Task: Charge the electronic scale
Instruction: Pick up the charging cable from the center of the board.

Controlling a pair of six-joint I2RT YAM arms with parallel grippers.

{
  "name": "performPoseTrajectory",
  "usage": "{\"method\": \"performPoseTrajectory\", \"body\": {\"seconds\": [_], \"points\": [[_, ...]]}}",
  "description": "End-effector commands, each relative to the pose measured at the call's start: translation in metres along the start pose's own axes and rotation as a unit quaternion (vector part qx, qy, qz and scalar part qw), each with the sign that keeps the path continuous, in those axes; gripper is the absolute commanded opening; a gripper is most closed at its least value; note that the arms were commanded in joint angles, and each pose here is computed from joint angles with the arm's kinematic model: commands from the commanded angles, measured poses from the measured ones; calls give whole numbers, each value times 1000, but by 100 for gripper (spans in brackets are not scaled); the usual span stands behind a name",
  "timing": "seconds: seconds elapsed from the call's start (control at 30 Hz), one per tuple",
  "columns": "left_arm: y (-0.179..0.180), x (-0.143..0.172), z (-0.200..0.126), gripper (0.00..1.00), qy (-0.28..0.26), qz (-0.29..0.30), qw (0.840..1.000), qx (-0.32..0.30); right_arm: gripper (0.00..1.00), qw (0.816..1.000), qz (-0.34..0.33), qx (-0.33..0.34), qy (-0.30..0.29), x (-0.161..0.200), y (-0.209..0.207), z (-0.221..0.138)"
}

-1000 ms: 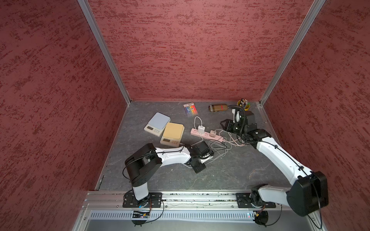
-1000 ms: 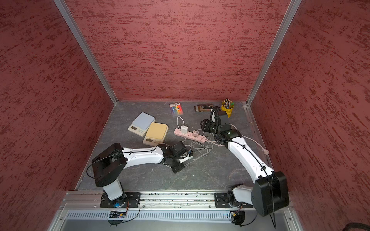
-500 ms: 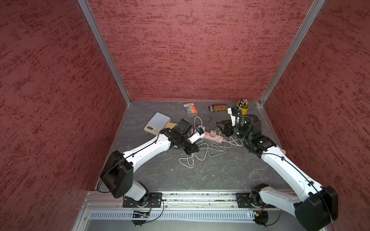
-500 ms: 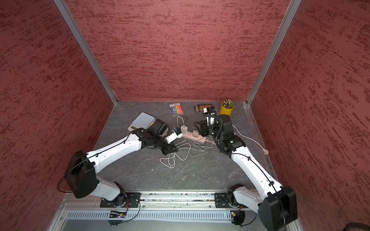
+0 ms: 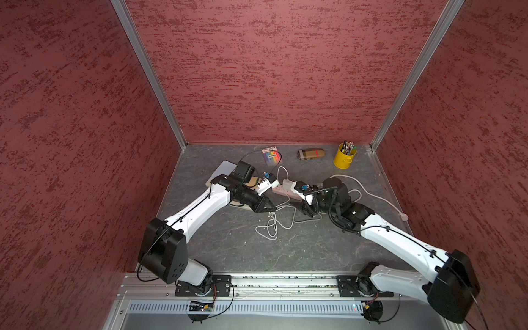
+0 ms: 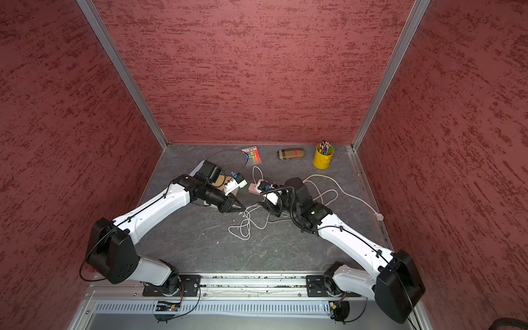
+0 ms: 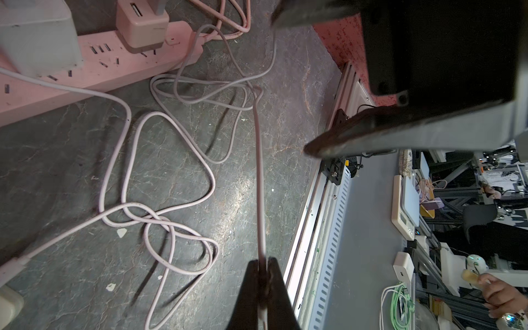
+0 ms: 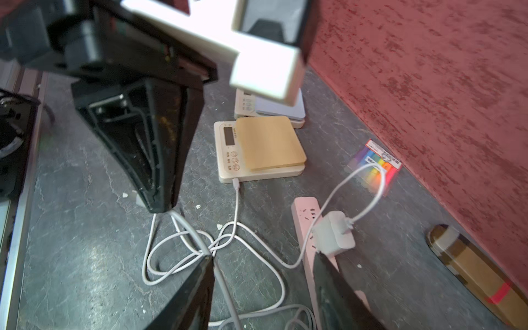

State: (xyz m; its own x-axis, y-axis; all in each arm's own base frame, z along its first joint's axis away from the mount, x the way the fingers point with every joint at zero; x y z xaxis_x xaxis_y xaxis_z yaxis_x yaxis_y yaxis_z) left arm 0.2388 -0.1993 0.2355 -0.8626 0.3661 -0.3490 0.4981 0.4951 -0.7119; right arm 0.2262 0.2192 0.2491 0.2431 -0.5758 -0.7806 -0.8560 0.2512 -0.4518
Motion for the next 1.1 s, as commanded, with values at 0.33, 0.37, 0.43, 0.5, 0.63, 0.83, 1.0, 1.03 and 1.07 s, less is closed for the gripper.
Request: {"method": "performPoseTrajectory", "body": {"seconds": [0.33, 0.37, 0.43, 0.5, 0.63, 0.83, 1.0, 1.03, 1.07], "points": [[-5, -7, -13, 0, 7, -1, 999, 45, 54, 992, -115, -53, 11, -15, 22, 39], [-6, -7, -14, 0, 9, -2, 999, 47, 50, 992, -115, -50, 11, -17, 21, 43], [-6, -6, -14, 0, 10, -2, 999, 48, 33, 993, -114, -39, 10, -22, 18, 49], [-3, -6, -14, 0, 5, 1, 999, 33, 13, 994, -105, -23, 9, -28, 13, 54], [1, -5, -18, 2, -29, 14, 999, -15, 0, 999, -53, -7, 6, -37, 4, 56], [-7, -7, -44, 50, -148, 45, 986, -62, 0, 999, 26, 4, 43, -26, 1, 64], [-3, -5, -83, 54, -303, 10, 952, -40, 0, 991, 121, -1, 63, -10, -3, 73], [-2, -4, -87, 53, -318, 2, 948, -25, 0, 989, 134, -5, 58, -9, -3, 72], [0, -4, -91, 52, -329, -7, 944, -8, 0, 989, 142, -9, 52, -9, -3, 72]]}}
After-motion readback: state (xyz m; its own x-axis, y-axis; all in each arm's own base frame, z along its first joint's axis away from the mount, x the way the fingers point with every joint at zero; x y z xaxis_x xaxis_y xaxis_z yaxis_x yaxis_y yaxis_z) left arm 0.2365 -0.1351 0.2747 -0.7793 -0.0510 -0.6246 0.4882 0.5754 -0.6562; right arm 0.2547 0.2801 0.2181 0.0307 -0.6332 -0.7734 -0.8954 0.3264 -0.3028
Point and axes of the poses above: each gripper's point midway between its finger pads, its own z axis out along the fingers, its own y axis along the line the jaws close on, x = y × z, the point moved 8 cm from there along -z, back along the fingers, and after that the axes turned 15 degrees about -z, right-handed, at the moved point
